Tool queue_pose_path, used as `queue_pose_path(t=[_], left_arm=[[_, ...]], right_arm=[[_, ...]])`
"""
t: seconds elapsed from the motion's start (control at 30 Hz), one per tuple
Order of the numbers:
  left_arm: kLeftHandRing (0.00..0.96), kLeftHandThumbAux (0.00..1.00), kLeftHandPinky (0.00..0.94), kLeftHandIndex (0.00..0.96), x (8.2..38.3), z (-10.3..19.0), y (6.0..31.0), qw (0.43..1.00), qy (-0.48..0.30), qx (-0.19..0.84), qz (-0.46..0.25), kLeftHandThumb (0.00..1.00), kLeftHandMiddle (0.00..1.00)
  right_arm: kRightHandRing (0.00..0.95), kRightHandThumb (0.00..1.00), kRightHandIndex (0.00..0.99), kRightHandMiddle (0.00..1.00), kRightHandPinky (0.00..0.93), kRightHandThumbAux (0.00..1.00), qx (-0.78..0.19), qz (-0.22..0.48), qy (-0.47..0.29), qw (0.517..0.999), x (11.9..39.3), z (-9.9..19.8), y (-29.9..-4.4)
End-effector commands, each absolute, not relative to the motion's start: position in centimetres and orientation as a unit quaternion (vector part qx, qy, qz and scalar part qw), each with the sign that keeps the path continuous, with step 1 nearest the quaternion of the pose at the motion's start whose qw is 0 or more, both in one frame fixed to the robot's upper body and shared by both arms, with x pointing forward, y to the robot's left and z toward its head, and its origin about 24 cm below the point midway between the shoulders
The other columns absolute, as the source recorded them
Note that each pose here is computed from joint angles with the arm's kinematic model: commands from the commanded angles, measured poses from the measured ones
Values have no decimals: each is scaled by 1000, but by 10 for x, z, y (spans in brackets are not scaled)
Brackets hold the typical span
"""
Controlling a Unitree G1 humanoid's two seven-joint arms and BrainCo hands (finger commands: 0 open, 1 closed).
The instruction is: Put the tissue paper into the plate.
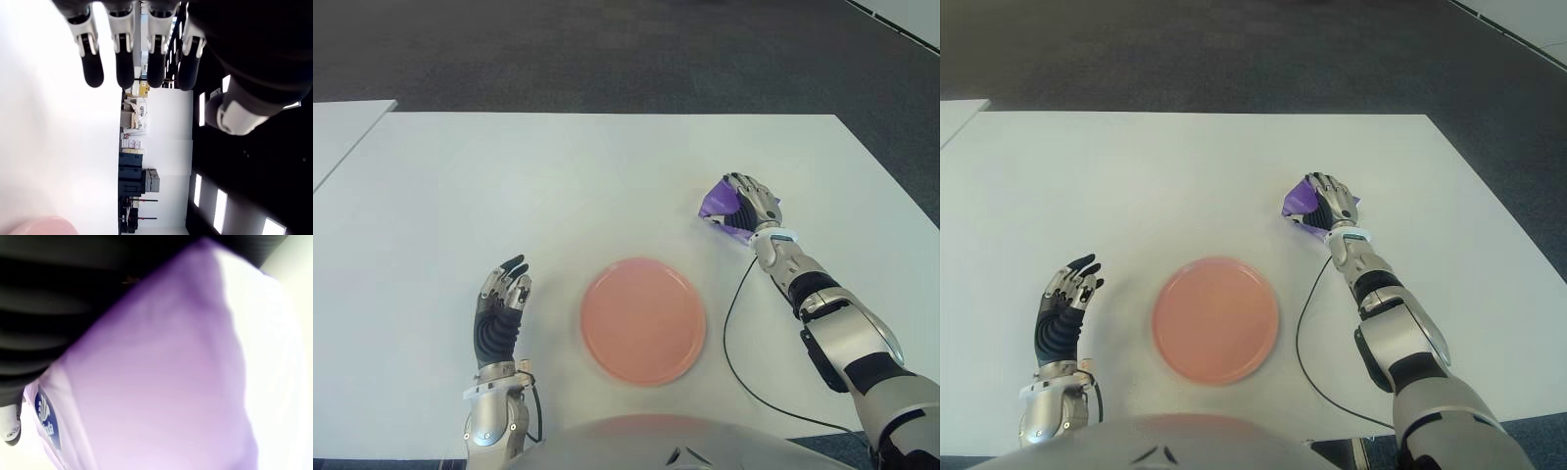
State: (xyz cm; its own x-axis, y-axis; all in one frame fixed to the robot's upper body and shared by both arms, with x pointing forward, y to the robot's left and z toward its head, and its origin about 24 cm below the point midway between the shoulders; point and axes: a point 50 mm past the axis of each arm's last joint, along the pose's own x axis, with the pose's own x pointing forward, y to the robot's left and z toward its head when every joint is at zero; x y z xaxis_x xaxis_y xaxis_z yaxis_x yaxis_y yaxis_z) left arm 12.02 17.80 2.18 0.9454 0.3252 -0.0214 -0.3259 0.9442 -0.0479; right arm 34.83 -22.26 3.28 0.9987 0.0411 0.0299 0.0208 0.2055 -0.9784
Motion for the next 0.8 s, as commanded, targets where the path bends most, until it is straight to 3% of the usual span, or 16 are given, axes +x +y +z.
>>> queue_pose_path(t=[0.03, 0.8], left_arm=[[215, 553, 243, 261, 117, 21, 179, 987, 19, -19, 157, 267, 207], [215, 519, 237, 235, 109, 25, 177, 987, 25, -16, 160, 246, 206]], right_arm=[[32, 329, 5, 46, 68, 482, -631, 20, -4, 775, 340, 18, -221], [41, 347, 2, 51, 80, 482, -635, 45, 38, 771, 325, -10, -214]])
